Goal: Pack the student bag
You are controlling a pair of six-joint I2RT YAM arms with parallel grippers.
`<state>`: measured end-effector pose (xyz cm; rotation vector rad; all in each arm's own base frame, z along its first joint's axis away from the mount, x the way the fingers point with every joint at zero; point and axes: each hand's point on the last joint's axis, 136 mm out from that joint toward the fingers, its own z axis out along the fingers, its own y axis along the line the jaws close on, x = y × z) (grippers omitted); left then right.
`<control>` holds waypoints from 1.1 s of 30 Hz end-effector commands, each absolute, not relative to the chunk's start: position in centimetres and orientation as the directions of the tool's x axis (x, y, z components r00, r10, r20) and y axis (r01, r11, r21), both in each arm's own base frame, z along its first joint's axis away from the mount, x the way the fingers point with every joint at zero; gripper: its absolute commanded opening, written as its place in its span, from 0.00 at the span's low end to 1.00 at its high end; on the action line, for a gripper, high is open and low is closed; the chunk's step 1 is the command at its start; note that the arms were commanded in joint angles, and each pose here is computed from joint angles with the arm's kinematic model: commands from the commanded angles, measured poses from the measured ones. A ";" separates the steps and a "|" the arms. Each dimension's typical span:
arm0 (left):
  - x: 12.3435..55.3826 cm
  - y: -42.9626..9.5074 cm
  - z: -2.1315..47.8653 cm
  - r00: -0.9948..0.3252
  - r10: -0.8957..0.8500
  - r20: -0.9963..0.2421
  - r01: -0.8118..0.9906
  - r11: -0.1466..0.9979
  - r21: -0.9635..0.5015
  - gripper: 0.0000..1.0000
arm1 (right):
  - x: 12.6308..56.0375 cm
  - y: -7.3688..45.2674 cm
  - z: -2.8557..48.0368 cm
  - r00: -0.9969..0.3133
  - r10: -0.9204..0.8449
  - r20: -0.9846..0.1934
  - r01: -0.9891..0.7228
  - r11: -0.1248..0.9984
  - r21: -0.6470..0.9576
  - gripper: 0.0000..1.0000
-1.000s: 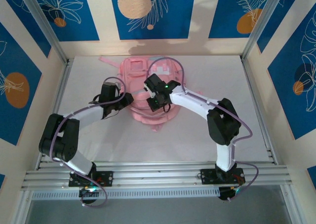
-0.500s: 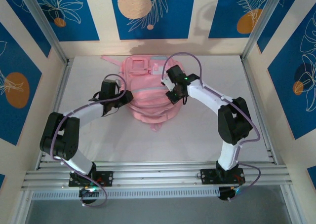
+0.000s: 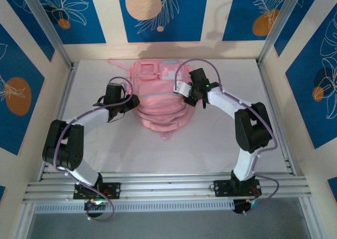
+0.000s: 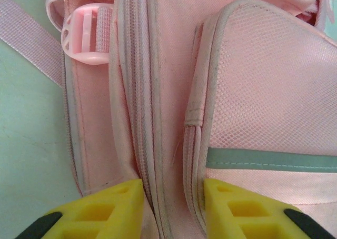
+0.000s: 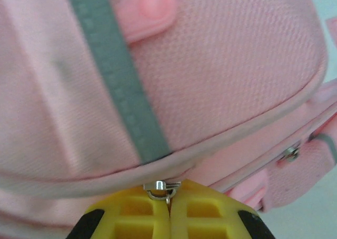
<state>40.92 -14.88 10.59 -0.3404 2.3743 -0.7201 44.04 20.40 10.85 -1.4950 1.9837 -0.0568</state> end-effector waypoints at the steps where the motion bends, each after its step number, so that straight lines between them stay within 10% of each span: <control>1: 40.8 -12.0 9.0 -0.769 -0.418 -0.484 -0.154 0.855 -0.495 0.34 | 49.4 19.7 13.1 -0.044 -0.887 -0.459 -0.780 0.318 -0.539 0.00; 10: 40.3 -11.8 9.8 -0.771 -0.400 -0.496 -0.137 0.864 -0.484 0.36 | 51.5 21.4 12.5 -0.021 -0.885 -0.466 -0.790 0.301 -0.535 0.01; 13: 40.3 -11.7 10.3 -0.767 -0.398 -0.504 -0.132 0.866 -0.482 0.43 | 51.4 21.6 13.3 -0.068 -0.852 -0.518 -0.784 0.367 -0.501 0.34; 15: 40.4 -11.4 11.0 -0.759 -0.393 -0.519 -0.128 0.872 -0.472 0.49 | 50.8 21.7 14.6 -0.110 -0.813 -0.572 -0.782 0.426 -0.456 0.94; 16: 40.4 -11.3 11.3 -0.756 -0.388 -0.527 -0.124 0.876 -0.466 0.50 | 50.5 21.6 15.2 -0.130 -0.797 -0.590 -0.778 0.451 -0.437 0.99; 33: 38.0 -1.1 15.5 -0.566 -0.075 -0.821 -0.219 0.974 0.061 0.78 | 37.6 10.2 15.2 -0.499 -0.202 -0.843 -0.235 0.968 -0.093 0.99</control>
